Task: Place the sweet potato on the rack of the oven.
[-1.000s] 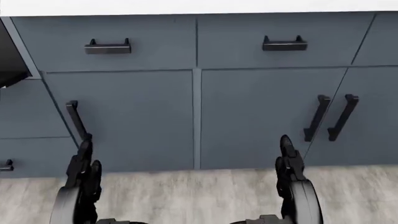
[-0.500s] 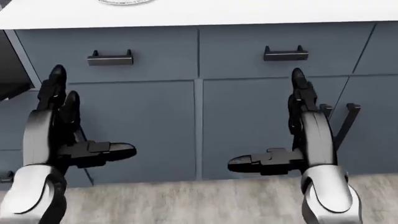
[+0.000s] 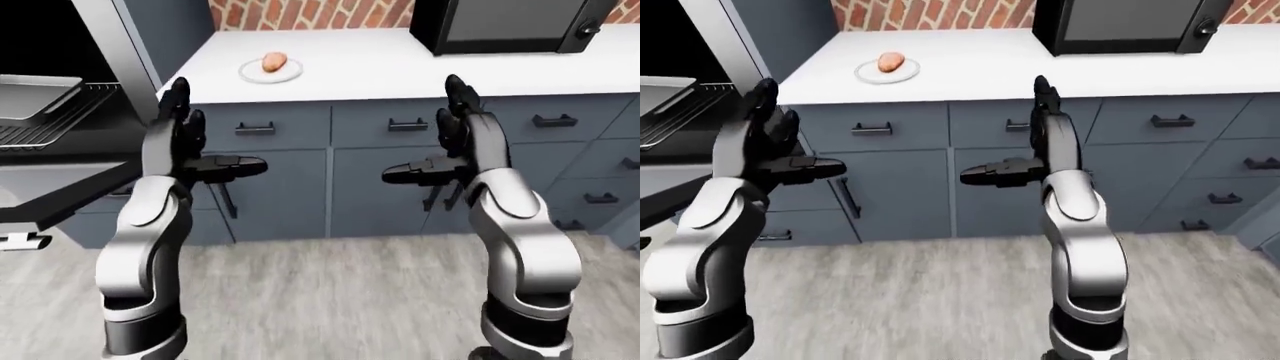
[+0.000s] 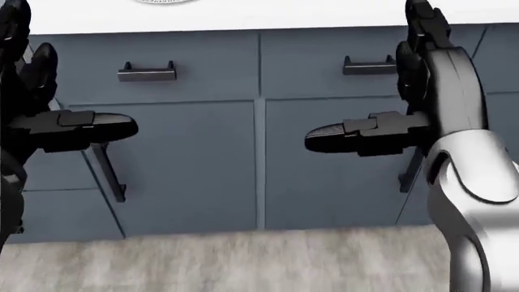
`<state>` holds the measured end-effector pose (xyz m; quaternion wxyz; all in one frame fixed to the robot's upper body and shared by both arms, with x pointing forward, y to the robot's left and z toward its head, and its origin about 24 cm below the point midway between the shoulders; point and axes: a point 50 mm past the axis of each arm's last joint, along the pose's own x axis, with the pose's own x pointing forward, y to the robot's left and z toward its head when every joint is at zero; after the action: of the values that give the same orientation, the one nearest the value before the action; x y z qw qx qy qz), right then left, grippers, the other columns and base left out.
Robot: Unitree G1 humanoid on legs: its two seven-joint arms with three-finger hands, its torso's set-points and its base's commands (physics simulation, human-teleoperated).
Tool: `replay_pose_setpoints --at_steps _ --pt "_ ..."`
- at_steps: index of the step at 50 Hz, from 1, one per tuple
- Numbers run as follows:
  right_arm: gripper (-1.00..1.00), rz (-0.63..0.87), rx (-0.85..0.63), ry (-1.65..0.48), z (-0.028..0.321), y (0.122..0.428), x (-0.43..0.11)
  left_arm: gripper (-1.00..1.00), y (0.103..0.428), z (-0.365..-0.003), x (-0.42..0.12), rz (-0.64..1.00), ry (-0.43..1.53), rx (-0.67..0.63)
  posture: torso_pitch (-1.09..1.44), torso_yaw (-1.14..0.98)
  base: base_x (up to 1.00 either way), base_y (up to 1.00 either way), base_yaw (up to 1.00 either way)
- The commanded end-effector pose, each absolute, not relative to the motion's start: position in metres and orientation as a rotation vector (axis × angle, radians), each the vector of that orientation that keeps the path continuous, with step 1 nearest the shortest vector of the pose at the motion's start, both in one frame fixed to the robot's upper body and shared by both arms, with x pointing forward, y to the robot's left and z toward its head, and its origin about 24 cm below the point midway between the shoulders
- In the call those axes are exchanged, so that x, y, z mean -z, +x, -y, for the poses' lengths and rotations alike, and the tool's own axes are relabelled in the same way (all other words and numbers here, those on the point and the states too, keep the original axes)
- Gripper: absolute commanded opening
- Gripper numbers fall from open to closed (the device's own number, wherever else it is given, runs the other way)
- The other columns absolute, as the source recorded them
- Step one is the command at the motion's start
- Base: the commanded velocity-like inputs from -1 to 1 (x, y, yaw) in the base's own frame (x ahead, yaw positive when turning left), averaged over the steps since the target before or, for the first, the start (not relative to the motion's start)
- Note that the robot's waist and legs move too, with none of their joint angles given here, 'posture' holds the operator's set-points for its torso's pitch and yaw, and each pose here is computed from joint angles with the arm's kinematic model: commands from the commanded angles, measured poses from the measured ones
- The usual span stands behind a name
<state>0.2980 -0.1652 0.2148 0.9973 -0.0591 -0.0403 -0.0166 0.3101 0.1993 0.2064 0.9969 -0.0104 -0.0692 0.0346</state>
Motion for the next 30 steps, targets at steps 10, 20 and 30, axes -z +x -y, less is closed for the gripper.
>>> replay_pose_setpoints --at_steps 10,20,30 --pt "1.0 0.195 0.017 -0.104 0.16 0.285 -0.251 1.0 0.302 -0.201 -0.239 0.232 -0.026 -0.074 0.0 0.0 0.05 0.0 0.0" --pt "1.0 0.202 0.017 -0.109 0.161 0.282 -0.249 1.0 0.299 -0.2 -0.24 0.241 -0.027 -0.075 0.0 0.0 0.21 0.0 0.0" --pt "1.0 0.199 0.019 -0.11 0.162 0.282 -0.248 1.0 0.297 -0.199 -0.242 0.247 -0.016 -0.071 0.0 0.0 0.22 0.0 0.0"
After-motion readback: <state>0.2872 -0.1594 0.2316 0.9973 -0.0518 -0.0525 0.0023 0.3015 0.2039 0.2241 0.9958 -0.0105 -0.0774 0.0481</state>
